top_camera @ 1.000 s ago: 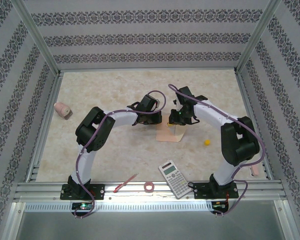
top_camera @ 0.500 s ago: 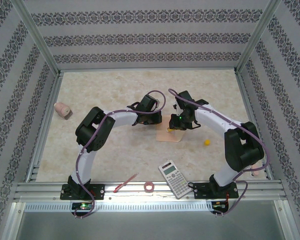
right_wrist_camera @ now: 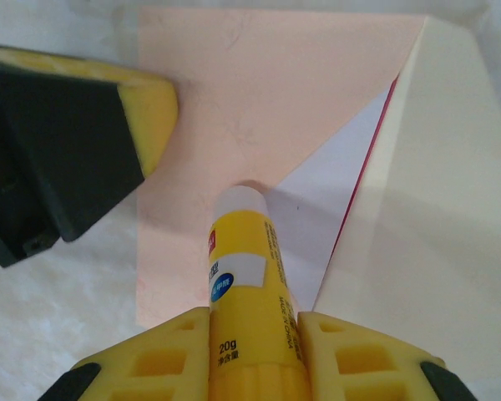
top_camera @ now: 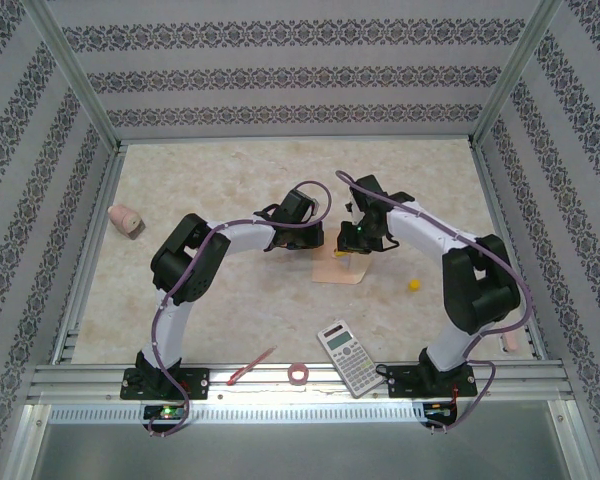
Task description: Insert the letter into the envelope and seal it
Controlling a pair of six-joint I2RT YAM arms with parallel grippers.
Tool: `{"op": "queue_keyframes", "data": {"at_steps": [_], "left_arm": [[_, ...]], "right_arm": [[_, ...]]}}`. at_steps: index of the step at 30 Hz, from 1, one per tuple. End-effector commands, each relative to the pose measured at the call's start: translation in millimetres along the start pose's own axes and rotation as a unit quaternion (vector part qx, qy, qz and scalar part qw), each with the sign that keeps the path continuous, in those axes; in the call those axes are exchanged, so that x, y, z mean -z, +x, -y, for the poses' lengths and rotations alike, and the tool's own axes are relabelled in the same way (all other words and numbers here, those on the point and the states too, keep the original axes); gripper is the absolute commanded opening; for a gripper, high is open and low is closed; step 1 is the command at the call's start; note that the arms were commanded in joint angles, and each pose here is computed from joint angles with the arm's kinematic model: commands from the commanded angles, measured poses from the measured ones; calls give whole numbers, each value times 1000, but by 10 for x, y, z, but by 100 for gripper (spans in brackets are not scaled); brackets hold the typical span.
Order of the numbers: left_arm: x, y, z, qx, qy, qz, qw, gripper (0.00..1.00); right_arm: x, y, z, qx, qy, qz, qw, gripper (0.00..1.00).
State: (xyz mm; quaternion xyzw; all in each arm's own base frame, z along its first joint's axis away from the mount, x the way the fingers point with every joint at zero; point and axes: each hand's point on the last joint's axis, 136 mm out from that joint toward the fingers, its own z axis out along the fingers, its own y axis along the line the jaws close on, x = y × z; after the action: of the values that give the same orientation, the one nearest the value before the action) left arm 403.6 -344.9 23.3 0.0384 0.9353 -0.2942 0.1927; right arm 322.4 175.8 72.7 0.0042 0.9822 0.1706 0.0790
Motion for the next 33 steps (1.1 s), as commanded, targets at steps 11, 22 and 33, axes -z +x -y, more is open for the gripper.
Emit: {"op": "queue_keyframes", "data": {"at_steps": [11, 22, 33], "left_arm": [[9, 326, -198, 12, -44, -51, 998, 0], [171, 89, 62, -24, -23, -37, 999, 0], [929, -426, 555, -46, 24, 36, 998, 57]], "right_arm": [[366, -344, 15, 3, 8, 50, 999, 1], [706, -444, 21, -14, -8, 106, 994, 1], [1187, -628, -73, -38, -38, 200, 978, 2]]}}
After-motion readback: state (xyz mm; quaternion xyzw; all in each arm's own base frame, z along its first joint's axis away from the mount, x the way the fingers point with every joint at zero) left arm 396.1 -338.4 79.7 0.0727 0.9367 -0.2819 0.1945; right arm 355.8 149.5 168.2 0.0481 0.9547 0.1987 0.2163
